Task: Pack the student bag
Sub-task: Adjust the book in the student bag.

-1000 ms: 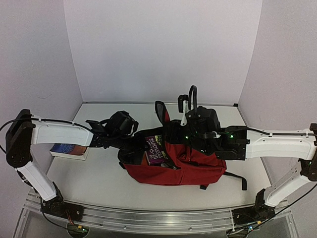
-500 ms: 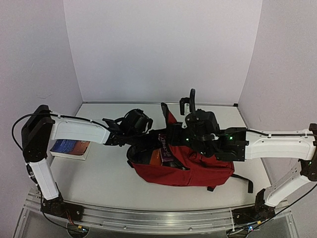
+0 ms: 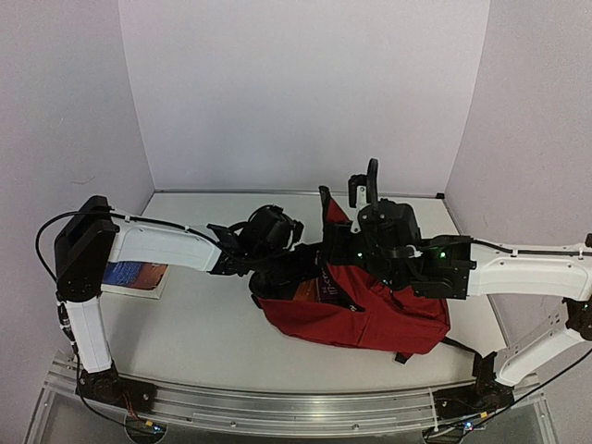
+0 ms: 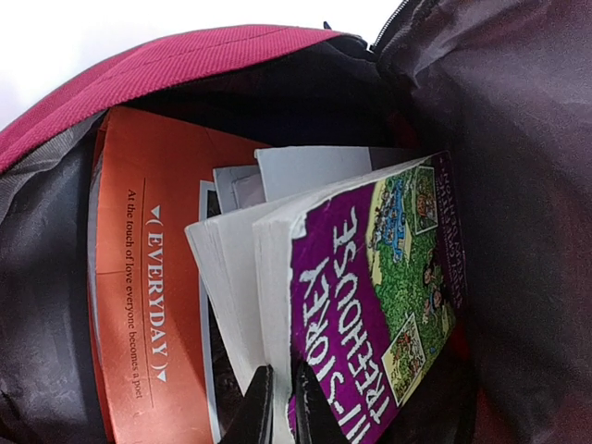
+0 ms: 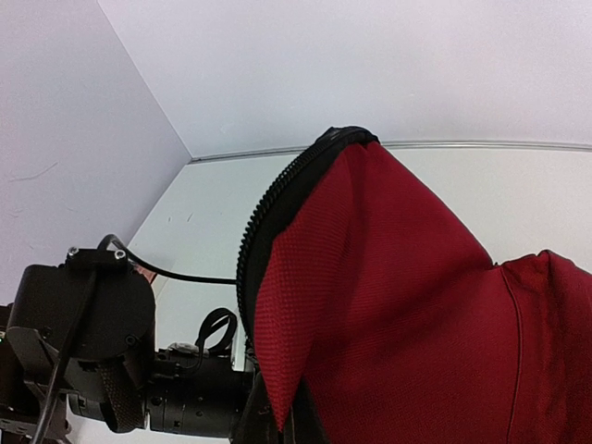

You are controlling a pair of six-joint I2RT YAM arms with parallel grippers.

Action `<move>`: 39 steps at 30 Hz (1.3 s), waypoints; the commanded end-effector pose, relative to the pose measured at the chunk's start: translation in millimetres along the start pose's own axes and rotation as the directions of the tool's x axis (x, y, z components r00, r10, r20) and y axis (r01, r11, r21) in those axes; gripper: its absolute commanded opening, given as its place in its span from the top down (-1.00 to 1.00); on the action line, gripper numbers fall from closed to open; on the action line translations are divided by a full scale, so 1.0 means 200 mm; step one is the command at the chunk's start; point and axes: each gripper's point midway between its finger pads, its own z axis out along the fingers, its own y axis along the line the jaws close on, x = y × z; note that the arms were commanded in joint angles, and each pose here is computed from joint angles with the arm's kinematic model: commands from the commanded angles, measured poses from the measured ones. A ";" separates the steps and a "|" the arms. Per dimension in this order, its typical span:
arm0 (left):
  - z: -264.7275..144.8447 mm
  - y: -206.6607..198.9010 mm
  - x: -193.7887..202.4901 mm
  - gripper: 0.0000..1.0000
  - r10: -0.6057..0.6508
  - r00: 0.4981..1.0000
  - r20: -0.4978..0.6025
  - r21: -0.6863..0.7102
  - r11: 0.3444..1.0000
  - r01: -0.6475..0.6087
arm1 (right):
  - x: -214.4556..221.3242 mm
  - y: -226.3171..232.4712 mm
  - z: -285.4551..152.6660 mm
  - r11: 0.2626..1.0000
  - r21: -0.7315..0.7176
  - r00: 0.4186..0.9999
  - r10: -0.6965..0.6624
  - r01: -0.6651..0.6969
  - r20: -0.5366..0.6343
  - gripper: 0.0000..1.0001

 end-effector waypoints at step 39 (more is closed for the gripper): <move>-0.61 0.22 -0.16 -0.65 0.077 0.990 0.121 -0.231 0.972 -0.047 | -0.17 -0.08 -0.19 0.983 -0.093 0.963 0.174 -0.158 0.206 1.00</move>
